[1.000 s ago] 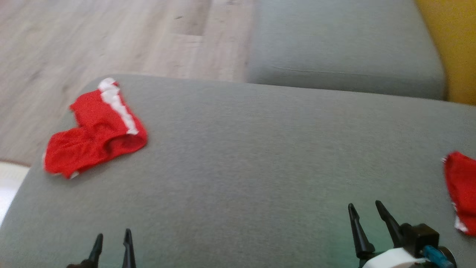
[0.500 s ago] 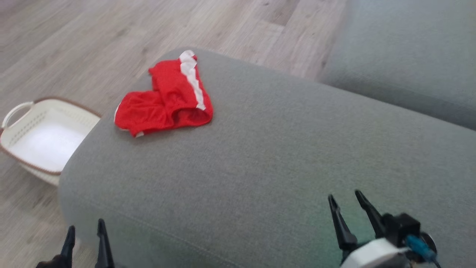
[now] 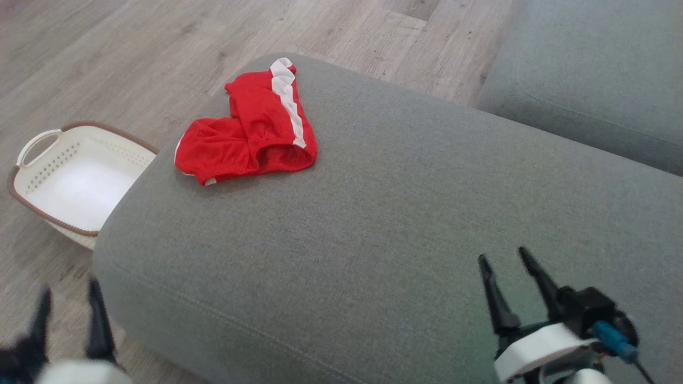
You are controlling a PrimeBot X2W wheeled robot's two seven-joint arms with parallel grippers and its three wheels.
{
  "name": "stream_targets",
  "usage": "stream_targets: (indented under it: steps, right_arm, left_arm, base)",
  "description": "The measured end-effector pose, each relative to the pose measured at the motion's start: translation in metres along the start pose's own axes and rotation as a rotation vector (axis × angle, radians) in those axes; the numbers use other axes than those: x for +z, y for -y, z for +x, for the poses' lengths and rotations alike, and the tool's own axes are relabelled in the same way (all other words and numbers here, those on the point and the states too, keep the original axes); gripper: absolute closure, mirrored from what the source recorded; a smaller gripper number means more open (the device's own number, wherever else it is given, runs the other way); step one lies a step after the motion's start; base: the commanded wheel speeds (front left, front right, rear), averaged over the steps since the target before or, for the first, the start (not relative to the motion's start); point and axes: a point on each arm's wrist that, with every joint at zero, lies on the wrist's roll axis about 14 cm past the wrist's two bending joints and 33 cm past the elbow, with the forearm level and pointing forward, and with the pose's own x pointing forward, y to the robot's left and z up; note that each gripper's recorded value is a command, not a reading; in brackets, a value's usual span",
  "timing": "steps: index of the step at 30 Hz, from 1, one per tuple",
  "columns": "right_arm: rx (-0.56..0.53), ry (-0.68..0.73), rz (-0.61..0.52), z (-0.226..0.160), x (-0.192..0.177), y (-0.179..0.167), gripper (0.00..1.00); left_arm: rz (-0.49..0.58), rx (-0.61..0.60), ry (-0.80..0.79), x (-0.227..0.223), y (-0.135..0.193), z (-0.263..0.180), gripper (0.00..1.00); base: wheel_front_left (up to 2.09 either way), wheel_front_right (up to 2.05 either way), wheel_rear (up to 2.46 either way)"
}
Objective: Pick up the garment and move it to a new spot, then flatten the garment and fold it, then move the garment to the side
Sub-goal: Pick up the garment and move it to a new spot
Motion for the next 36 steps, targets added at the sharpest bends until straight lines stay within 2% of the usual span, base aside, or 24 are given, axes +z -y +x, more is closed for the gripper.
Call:
stream_targets:
  steps: [5,8,9,13,16,21,25,32,36]
  right_arm:
    - [-0.019,0.044,-0.045,0.005,0.02,0.01,0.0]
    - [-0.042,0.061,-0.073,0.012,0.031,0.021,0.0]
    - [-0.042,0.061,-0.073,0.012,0.031,0.021,0.0]
    - [-0.096,0.082,-0.099,0.019,0.043,0.044,0.0]
    - [-0.134,0.094,-0.099,0.019,0.046,0.06,0.0]
    - [-0.184,0.077,-0.1,0.019,0.042,0.082,0.0]
    - [-0.22,0.066,-0.096,0.02,0.037,0.099,0.0]
    - [-0.267,0.008,-0.079,0.023,0.013,0.122,0.0]
    - [-0.29,-0.026,-0.077,0.023,-0.002,0.133,0.0]
  left_arm:
    - [0.095,-0.062,0.158,0.083,0.008,0.044,0.0]
    - [0.158,-0.122,0.241,0.133,0.028,0.076,0.0]
    - [0.158,-0.122,0.241,0.133,0.028,0.076,0.0]
    - [0.21,-0.241,0.297,0.178,0.079,0.123,0.0]
    - [0.254,-0.349,0.262,0.184,0.125,0.155,0.0]
    - [0.316,-0.476,0.114,0.154,0.189,0.205,0.0]
    - [0.297,-0.502,-0.086,0.095,0.22,0.237,0.0]
    - [0.383,-0.555,-0.463,-0.039,0.234,0.242,0.0]
    - [0.411,-0.565,-0.641,-0.092,0.232,0.232,0.0]
  base:
    - [0.0,0.0,0.0]
    - [0.0,0.0,0.0]
    - [0.0,0.0,0.0]
    - [0.0,0.0,0.0]
    - [0.0,0.0,0.0]
    - [0.0,0.0,0.0]
    - [0.0,0.0,0.0]
    - [0.0,0.0,0.0]
    - [0.0,0.0,0.0]
